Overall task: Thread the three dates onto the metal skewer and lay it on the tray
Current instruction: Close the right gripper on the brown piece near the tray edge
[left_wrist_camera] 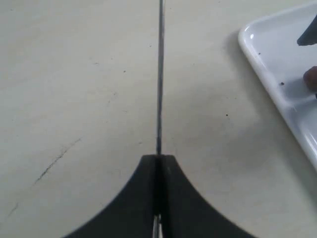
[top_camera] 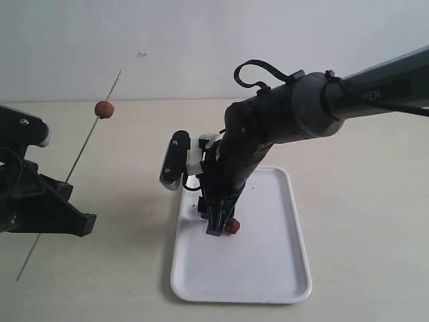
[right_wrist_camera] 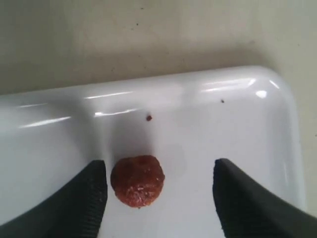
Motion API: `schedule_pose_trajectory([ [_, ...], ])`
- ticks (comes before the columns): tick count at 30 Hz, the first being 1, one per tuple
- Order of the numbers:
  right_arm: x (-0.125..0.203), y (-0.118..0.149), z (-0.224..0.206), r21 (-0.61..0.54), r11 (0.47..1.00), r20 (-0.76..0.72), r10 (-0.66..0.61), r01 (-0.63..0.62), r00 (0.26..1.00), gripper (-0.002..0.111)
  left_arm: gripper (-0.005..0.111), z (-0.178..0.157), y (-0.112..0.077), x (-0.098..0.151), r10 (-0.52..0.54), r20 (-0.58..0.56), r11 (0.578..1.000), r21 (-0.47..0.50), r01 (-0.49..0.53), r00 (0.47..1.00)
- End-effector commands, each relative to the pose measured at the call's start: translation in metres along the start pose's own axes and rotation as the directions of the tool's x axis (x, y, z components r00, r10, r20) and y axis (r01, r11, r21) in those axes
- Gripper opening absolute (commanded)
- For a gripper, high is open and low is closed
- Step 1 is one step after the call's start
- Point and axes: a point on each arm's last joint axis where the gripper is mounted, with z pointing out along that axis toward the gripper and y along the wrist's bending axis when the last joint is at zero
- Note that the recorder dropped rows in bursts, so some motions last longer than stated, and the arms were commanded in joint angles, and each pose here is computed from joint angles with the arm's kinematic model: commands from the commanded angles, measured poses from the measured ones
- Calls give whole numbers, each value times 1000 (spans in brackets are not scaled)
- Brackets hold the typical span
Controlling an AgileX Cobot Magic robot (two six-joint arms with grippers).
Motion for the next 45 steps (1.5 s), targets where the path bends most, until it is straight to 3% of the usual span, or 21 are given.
schedule_pose_trajectory([
  [1, -1, -1, 5, 3, 1000, 4, -10, 10, 1000, 59, 0, -1, 2, 0, -6, 2, 1000, -9, 6, 1000],
  [33, 7, 5, 14, -42, 999, -63, 21, -23, 998, 59, 0, -1, 2, 0, -6, 2, 1000, -9, 6, 1000],
  [45, 7, 5, 14, -45, 998, -69, 45, -48, 997, 38, 0, -1, 2, 0, -6, 2, 1000, -9, 6, 1000],
])
